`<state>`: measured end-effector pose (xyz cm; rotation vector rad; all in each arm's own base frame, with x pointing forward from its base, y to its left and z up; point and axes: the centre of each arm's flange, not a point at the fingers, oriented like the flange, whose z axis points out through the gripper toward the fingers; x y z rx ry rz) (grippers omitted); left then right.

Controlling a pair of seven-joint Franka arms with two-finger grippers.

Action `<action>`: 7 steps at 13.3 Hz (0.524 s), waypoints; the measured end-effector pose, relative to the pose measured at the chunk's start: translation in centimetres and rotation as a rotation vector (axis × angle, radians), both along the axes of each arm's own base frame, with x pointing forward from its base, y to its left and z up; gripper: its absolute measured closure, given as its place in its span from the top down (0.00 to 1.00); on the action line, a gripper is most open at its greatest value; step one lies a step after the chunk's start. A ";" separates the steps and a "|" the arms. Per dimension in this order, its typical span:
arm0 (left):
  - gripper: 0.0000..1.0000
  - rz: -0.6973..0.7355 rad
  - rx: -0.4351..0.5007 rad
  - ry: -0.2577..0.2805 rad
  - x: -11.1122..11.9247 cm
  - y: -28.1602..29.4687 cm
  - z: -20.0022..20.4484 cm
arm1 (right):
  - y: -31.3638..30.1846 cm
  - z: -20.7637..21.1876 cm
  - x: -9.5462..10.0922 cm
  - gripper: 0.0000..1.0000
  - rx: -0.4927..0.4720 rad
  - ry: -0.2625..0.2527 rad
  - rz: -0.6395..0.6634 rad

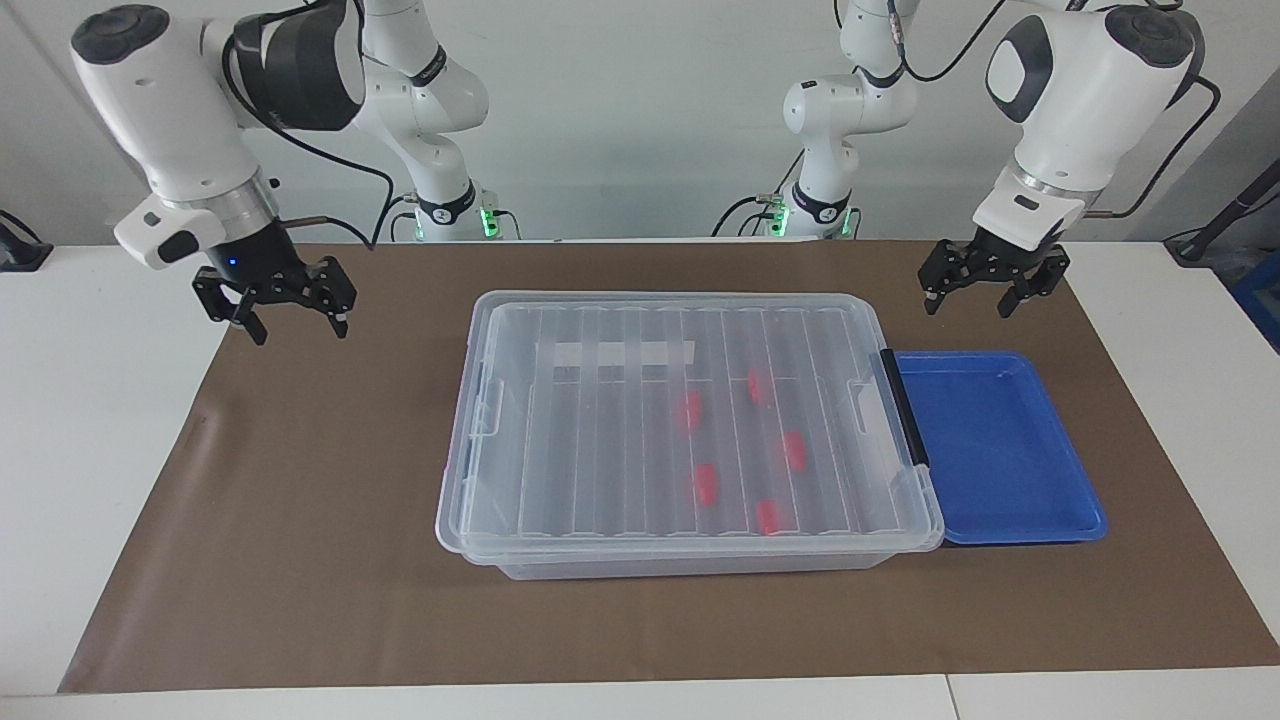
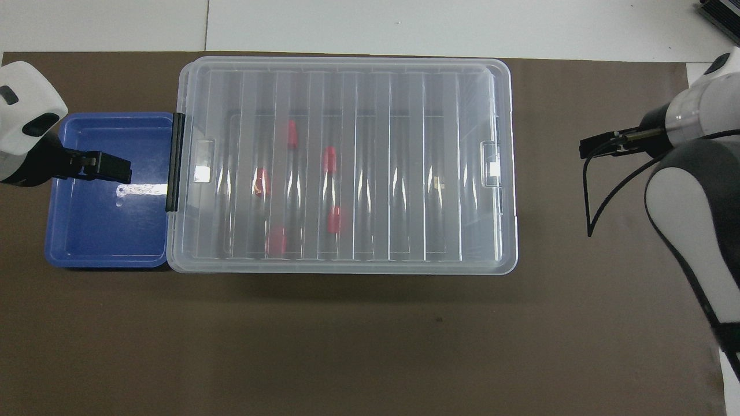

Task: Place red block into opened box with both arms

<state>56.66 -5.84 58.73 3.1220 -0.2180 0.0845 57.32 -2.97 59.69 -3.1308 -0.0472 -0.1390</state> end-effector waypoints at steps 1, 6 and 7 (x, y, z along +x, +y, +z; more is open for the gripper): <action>1.00 0.000 0.000 0.000 0.0 0.0 0.0 | -0.4 1.0 -0.7 1.00 -0.001 0.022 -0.041; 1.00 0.001 0.000 -0.002 0.0 0.0 0.0 | -0.4 2.9 -2.5 1.00 0.003 0.117 -0.137; 1.00 0.001 0.000 -0.003 0.0 0.0 0.0 | -0.3 2.9 -2.5 1.00 0.003 0.118 -0.136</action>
